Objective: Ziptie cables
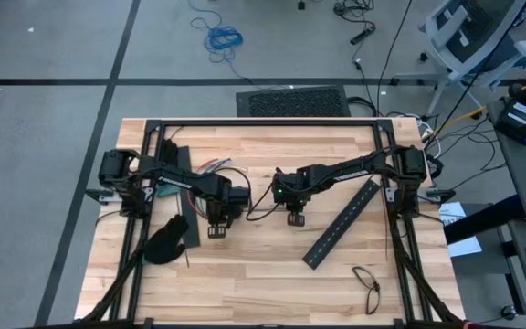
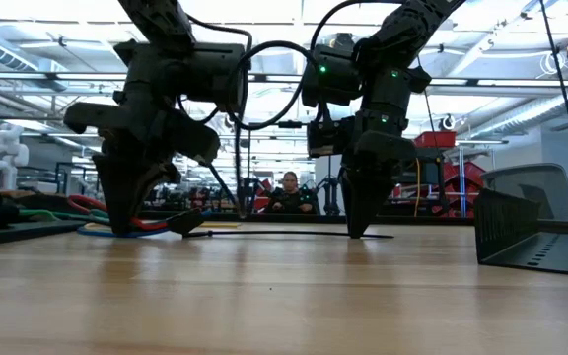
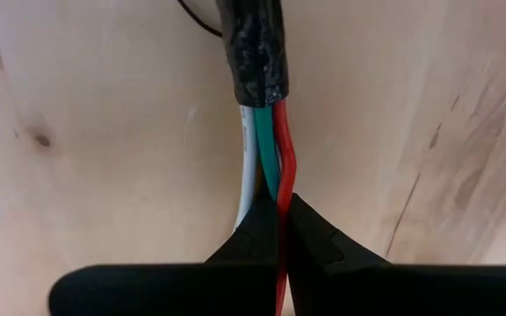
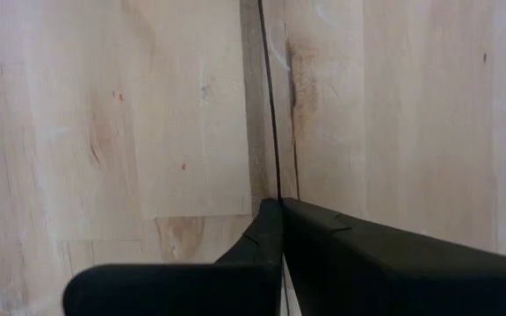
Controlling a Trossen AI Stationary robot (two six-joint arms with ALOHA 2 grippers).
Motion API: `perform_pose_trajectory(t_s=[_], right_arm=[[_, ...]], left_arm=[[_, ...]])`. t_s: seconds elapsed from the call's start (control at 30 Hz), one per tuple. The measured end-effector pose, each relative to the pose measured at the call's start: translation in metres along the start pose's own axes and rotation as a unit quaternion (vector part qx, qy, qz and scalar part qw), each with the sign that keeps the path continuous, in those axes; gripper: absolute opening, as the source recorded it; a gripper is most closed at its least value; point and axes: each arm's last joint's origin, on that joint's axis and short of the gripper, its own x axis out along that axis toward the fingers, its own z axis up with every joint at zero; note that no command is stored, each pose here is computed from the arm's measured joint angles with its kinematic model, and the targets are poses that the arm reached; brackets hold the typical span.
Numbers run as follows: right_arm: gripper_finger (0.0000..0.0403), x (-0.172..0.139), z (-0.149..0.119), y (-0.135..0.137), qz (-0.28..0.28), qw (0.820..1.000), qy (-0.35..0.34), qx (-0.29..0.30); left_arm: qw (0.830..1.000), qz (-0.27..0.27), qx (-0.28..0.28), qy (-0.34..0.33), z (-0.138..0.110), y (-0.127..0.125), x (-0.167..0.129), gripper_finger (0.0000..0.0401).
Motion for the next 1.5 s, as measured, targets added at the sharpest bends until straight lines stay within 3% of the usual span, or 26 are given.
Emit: perform_pose_trajectory(t_s=[0.37, 0.8, 1.17, 1.5], right_arm=[[0.0, -0.015, 0.004, 0.0, -0.019, 0.999, -0.027, 0.002], [0.0, -0.026, 0.003, 0.013, 0.006, 0.999, -0.03, -0.012], [0.0, -0.064, 0.004, 0.02, 0.014, 0.996, -0.088, 0.0], [0.0, -0.076, 0.013, 0.038, 0.048, 0.991, -0.124, -0.031]], left_arm=[[1.0, -0.01, -0.018, 0.009, 0.003, 0.003, -0.002, 0.0004], [1.0, -0.003, -0.024, 0.008, 0.003, 0.004, -0.002, 0.0004], [1.0, 0.0, -0.025, 0.013, 0.002, 0.004, -0.002, 0.0004], [0.999, -0.011, -0.036, 0.013, 0.003, 0.009, -0.003, 0.0004]])
